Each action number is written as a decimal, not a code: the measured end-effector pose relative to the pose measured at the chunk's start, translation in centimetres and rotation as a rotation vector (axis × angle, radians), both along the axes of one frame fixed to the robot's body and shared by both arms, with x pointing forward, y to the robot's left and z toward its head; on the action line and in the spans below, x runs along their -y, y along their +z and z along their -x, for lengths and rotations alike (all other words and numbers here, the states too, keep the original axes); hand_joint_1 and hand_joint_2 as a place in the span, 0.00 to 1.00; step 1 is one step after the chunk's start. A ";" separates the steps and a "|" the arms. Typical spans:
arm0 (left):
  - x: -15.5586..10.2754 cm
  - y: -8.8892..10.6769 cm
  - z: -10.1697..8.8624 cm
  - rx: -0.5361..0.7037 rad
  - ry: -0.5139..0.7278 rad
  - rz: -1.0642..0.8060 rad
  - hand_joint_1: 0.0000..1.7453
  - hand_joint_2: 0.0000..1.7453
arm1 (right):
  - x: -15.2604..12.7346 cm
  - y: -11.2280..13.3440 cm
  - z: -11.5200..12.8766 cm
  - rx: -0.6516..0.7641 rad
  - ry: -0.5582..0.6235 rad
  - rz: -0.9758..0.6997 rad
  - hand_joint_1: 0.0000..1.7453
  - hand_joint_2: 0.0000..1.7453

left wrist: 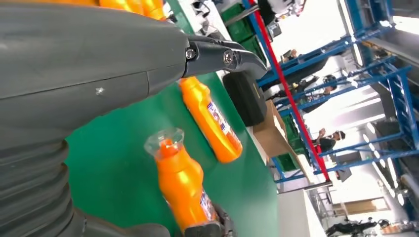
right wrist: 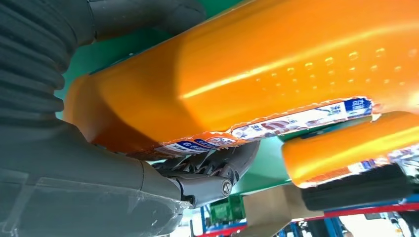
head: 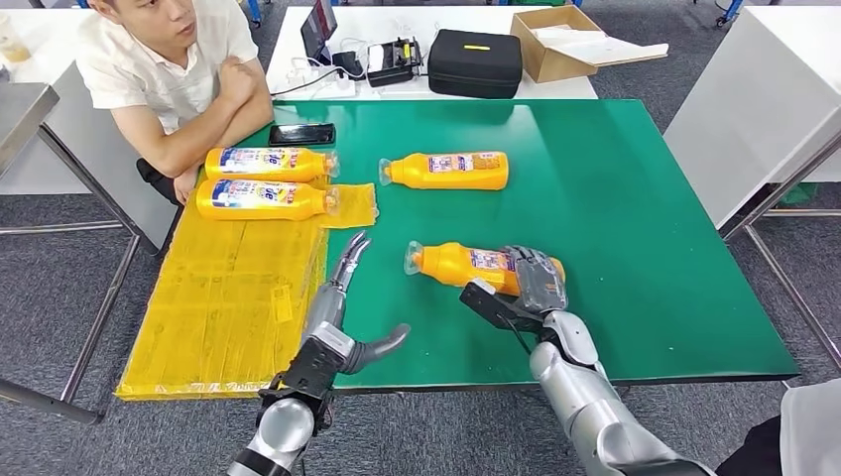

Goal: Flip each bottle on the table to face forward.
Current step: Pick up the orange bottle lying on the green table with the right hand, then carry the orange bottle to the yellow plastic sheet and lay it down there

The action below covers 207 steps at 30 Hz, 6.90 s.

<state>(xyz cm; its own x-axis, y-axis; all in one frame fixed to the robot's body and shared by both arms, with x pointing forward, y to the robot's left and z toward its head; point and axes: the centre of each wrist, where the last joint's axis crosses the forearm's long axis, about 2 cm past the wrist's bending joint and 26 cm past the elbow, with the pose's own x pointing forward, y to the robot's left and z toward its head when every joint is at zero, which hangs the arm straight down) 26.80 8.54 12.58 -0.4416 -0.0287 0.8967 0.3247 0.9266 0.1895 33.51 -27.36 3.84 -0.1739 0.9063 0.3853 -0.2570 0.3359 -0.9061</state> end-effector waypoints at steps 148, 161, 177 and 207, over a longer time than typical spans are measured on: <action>-2.7 0.9 -1.3 0.249 0.476 -0.050 1.00 1.00 | -12.4 5.2 6.2 0.494 0.224 -0.575 0.00 1.00; -3.5 0.1 -2.4 0.393 0.494 -0.466 1.00 1.00 | -12.7 5.9 5.9 0.484 0.266 -0.606 0.00 1.00; -7.1 -3.1 -6.8 0.219 0.494 -1.046 1.00 1.00 | -12.0 6.9 5.3 0.468 0.281 -0.633 0.00 1.00; -7.8 -4.1 -9.3 -0.006 0.309 -1.313 0.00 1.00 | -11.8 6.3 5.7 0.419 0.296 -0.616 0.00 1.00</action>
